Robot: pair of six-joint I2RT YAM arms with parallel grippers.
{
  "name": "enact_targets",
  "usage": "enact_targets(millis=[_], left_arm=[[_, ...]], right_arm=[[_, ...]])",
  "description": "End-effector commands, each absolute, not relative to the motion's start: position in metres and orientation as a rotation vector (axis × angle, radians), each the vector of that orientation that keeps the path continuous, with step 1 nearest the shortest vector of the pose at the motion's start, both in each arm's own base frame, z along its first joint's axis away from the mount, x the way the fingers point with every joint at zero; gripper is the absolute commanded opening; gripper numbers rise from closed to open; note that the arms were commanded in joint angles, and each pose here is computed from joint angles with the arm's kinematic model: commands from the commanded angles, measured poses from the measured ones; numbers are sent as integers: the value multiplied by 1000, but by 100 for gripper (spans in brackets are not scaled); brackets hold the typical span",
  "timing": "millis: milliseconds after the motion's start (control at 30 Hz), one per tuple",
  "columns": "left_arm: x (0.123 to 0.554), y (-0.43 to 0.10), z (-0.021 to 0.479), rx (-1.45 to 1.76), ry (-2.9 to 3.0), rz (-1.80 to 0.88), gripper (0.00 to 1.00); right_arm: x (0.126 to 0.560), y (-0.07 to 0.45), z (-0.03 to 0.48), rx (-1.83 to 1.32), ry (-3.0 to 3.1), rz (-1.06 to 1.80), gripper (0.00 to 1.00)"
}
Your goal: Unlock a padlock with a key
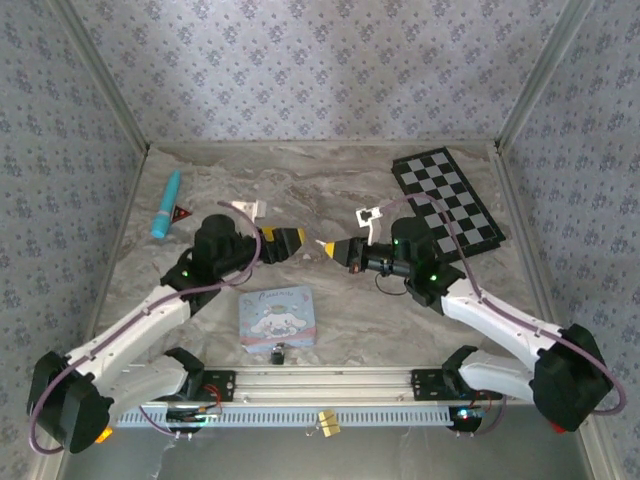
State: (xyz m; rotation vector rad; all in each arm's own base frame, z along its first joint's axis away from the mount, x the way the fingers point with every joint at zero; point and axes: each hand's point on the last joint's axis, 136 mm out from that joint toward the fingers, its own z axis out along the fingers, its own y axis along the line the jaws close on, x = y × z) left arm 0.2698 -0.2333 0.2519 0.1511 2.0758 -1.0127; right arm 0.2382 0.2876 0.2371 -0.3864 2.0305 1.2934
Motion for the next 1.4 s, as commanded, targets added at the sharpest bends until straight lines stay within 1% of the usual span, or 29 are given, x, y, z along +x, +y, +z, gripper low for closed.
enact_targets(millis=[0,100,233,367,467,567,700,800,900,1067,1200,1367], left_arm=[[257,-182,223,121,2355,-611,81],[239,-143,206,40,2543,-319,84],[205,-129,194,95,2685,-94,88],[164,-123,177,100,2798,-58,90],[138,-113,162,87,2871,-4,94],[117,-110,146,107,2937,14,100],[93,-129,126,211,2993,-70,100],[78,-130,107,325,3020,21,100],[73,-135,101,446,2998,74,100],[71,-151,82,482,3025,38,100],[79,-161,73,520,3013,73,100],[95,-165,60,457,3039,107,100]], right_arm=[[232,273,226,-478,2103,1096,0],[236,257,214,-456,2162,946,0],[245,232,201,-401,2213,780,0],[250,217,198,-361,2213,717,0],[254,209,196,-336,2199,696,0],[260,203,195,-312,2190,699,0],[264,197,192,-296,2180,726,0],[267,189,187,-262,2185,739,0],[269,183,183,-237,2186,758,0],[271,180,179,-225,2182,774,0],[271,178,178,-224,2181,770,0],[269,173,180,-233,2169,744,0]])
